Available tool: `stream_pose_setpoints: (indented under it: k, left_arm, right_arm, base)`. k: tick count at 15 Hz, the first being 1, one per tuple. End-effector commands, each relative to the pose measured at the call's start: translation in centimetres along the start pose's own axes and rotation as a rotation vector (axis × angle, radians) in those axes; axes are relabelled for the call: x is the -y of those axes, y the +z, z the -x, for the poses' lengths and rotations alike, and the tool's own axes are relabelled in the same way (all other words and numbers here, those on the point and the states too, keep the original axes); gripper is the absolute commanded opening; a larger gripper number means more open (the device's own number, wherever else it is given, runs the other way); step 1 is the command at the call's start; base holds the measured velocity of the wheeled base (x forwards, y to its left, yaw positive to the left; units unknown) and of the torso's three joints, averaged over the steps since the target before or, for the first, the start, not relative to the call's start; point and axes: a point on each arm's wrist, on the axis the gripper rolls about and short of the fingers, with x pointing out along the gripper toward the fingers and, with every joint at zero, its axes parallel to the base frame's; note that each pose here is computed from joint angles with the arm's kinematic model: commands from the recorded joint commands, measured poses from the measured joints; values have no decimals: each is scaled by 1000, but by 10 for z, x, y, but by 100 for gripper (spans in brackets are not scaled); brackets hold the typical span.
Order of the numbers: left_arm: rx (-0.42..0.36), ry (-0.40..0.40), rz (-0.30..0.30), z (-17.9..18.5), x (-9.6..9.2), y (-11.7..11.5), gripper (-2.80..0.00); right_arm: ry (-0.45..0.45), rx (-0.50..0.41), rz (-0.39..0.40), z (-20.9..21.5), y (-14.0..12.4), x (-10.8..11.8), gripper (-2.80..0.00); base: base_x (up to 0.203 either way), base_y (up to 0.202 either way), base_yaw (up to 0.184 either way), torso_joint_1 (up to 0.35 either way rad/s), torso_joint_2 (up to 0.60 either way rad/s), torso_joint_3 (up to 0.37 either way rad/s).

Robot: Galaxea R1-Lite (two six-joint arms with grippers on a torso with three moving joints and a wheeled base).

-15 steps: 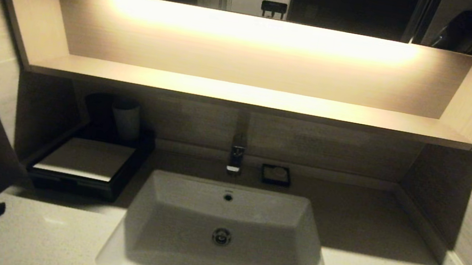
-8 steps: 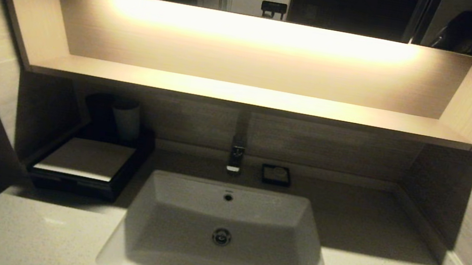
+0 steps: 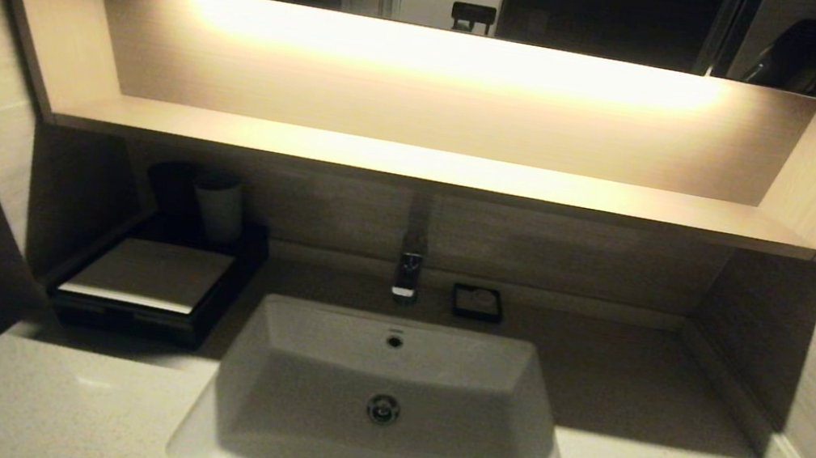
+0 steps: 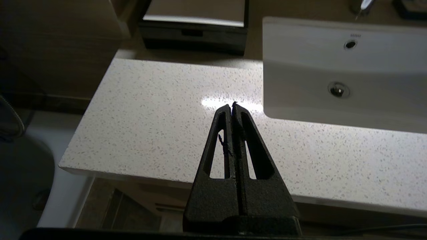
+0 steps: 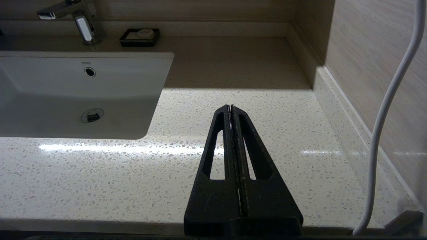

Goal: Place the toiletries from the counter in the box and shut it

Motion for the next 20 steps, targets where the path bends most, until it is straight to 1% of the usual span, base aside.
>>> stream_pose_setpoints:
  k: [1,3,5,9,11,12,14,16,18,20]
  left_arm:
    - [27,19,10,6,-1,-4,-280]
    - [40,26,13,11,-1,-9,-280]
    - [31,28,14,14,-2,-14,-280]
    - [45,26,21,15,-2,-12,-280]
    - [58,46,25,19,-1,-13,-280]
    - [68,53,27,21,-1,-17,-280]
    - [52,58,28,24,-1,-25,-280]
    - [80,62,33,28,-1,-30,-280]
    - [114,33,35,32,0,-37,-280]
    - [140,-12,40,33,1,-38,-280]
  right_arm:
    - [0,0,0,0,0,0,-280]
    - [0,0,0,0,0,0,-280]
    - [0,0,0,0,0,0,-280]
    - [0,0,0,0,0,0,-280]
    - [0,0,0,0,0,0,-280]
    - [0,0,0,0,0,0,-280]
    - [0,0,0,0,0,0,-280]
    - [0,0,0,0,0,0,-280]
    - [0,0,0,0,0,0,-280]
    - [0,0,0,0,0,0,-280]
  base:
    - [0,0,0,0,0,0]
    - [0,0,0,0,0,0]
    - [0,0,0,0,0,0]
    - [0,0,0,0,0,0]
    - [0,0,0,0,0,0]
    - [0,0,0,0,0,0]
    - [0,0,0,0,0,0]
    - [0,0,0,0,0,0]
    - [0,0,0,0,0,0]
    - [0,0,0,0,0,0]
